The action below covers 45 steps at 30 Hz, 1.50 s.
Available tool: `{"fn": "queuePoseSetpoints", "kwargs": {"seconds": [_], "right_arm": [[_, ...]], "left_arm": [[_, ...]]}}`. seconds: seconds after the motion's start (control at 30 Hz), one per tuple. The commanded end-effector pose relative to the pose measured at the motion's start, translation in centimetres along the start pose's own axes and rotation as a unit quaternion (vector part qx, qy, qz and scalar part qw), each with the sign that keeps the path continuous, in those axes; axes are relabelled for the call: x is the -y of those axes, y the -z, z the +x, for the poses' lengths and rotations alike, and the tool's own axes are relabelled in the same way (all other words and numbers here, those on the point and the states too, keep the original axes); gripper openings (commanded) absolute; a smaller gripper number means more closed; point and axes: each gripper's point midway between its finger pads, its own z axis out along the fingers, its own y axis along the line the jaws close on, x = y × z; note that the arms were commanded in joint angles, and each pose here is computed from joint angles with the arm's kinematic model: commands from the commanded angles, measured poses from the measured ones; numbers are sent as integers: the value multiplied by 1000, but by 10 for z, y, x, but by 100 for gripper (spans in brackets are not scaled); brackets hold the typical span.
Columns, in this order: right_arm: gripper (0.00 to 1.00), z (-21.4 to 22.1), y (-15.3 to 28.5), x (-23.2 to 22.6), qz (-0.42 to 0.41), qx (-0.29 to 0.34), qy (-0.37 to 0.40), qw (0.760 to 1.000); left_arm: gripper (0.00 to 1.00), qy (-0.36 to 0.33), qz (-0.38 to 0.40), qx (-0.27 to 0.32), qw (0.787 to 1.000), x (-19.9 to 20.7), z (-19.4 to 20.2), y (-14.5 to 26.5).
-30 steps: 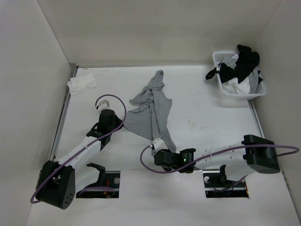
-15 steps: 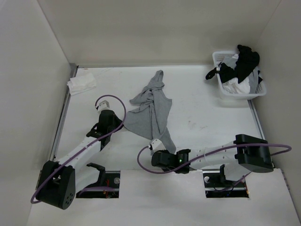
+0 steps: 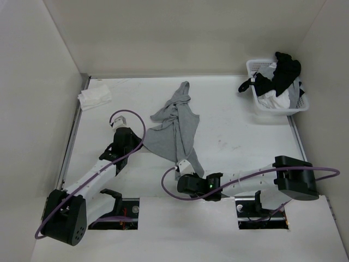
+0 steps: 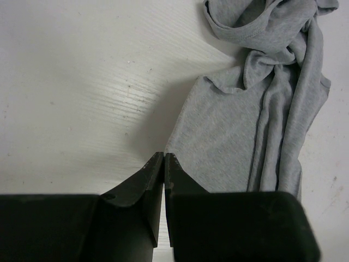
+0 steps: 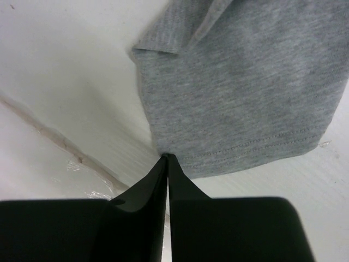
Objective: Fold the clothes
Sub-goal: Flatten the tank top out
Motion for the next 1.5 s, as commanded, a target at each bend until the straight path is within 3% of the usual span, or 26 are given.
{"fn": "queuePoseSetpoints", "kwargs": {"seconds": [0.0,0.1,0.2,0.37,0.57,0.73,0.83,0.93,1.03,1.2,1.3,1.47], "right_arm": [[2,7,0,4,3,-4,-19,1000],[0,-26,17,5,-3,51,-52,997],[0,-93,72,8,-40,163,-111,980],[0,-203,213,57,-120,378,-220,891],[0,-270,351,126,-90,522,-270,804],[0,-293,465,161,-78,597,-293,743],[0,-304,508,165,-83,612,-290,731],[0,-317,530,159,-74,615,-274,736],[0,-321,522,163,-12,622,-271,735],[0,-304,452,171,75,609,-276,740],[0,-307,404,174,112,589,-264,756],[0,-352,314,206,78,538,-269,795]], "left_arm": [[4,9,22,20,1000,10,-12,5],[4,12,33,34,999,17,-22,10],[3,21,61,65,996,37,-50,27],[3,47,131,162,977,84,-132,96],[3,88,227,274,930,141,-228,206],[3,107,276,369,881,162,-291,309],[3,114,288,427,850,162,-318,373],[3,114,292,467,827,162,-335,412],[3,112,286,449,839,168,-337,392],[3,114,215,365,899,152,-303,270],[3,114,157,336,922,130,-292,205],[3,119,94,301,942,114,-299,115]]}}
